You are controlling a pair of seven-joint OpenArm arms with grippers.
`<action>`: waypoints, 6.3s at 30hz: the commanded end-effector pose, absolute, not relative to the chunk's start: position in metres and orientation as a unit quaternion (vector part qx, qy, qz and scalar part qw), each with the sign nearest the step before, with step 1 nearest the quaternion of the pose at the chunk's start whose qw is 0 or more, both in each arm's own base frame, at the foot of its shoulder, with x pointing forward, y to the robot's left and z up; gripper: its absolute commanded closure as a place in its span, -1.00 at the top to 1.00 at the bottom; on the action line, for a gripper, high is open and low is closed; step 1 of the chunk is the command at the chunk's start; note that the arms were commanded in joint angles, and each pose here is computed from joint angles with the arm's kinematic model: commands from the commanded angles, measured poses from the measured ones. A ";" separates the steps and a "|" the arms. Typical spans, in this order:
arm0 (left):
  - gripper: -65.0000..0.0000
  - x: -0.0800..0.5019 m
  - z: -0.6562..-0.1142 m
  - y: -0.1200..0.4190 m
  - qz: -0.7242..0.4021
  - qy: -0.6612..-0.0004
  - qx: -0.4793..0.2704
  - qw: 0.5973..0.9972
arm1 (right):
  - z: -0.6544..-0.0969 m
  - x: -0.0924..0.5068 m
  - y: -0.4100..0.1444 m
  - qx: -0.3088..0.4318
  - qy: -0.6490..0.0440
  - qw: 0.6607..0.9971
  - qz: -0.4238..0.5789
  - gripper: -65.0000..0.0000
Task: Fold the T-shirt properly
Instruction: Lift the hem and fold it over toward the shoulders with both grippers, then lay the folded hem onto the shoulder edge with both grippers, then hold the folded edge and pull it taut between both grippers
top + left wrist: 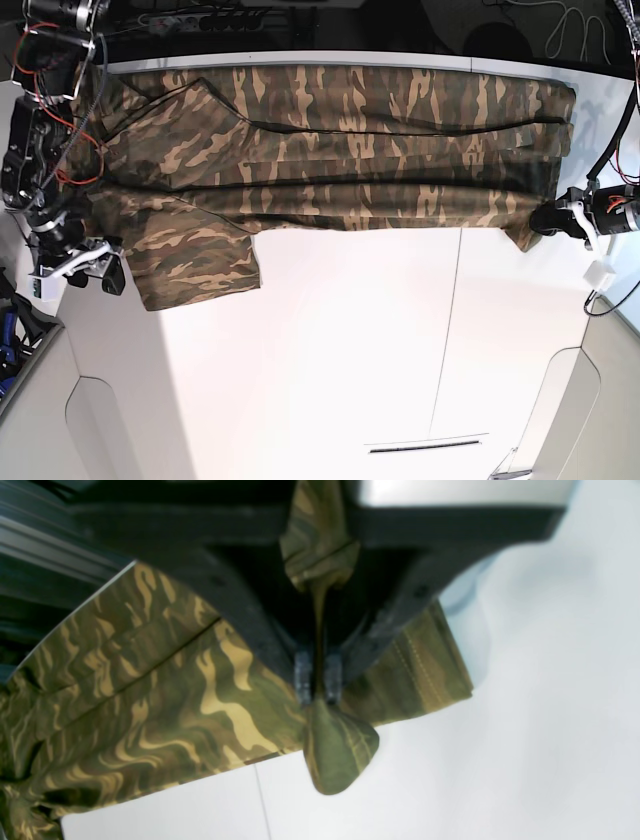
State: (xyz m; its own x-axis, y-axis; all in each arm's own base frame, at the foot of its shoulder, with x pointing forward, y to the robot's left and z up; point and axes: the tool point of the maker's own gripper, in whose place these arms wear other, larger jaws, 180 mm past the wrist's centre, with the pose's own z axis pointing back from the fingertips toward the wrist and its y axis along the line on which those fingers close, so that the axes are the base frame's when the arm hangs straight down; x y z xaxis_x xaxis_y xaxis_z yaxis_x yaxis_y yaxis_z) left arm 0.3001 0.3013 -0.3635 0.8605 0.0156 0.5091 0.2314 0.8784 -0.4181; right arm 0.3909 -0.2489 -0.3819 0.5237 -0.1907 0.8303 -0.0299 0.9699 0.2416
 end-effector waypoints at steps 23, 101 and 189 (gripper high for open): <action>-1.00 0.312 -0.353 0.293 -0.059 -0.282 -0.254 0.923 | -0.423 0.409 -0.158 0.197 -0.437 0.878 0.014 -0.27; 0.03 0.243 -0.349 0.320 -0.052 -0.158 -0.282 0.945 | -0.320 0.221 -0.197 0.213 -0.459 0.862 0.000 -0.05; 0.40 0.177 -0.381 0.344 0.126 -0.215 -0.313 0.917 | -0.413 0.233 -0.220 0.217 -0.393 0.889 -0.088 -1.00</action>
State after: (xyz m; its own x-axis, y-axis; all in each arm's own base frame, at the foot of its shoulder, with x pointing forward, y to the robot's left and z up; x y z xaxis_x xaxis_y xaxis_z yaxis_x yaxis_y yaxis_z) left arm 0.1705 0.3376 -0.3912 0.8822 0.3732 0.2870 -0.1177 0.7651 -0.6331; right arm 0.2278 -0.2157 -0.4197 0.6905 -0.3326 0.6423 -0.0045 0.8860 0.4636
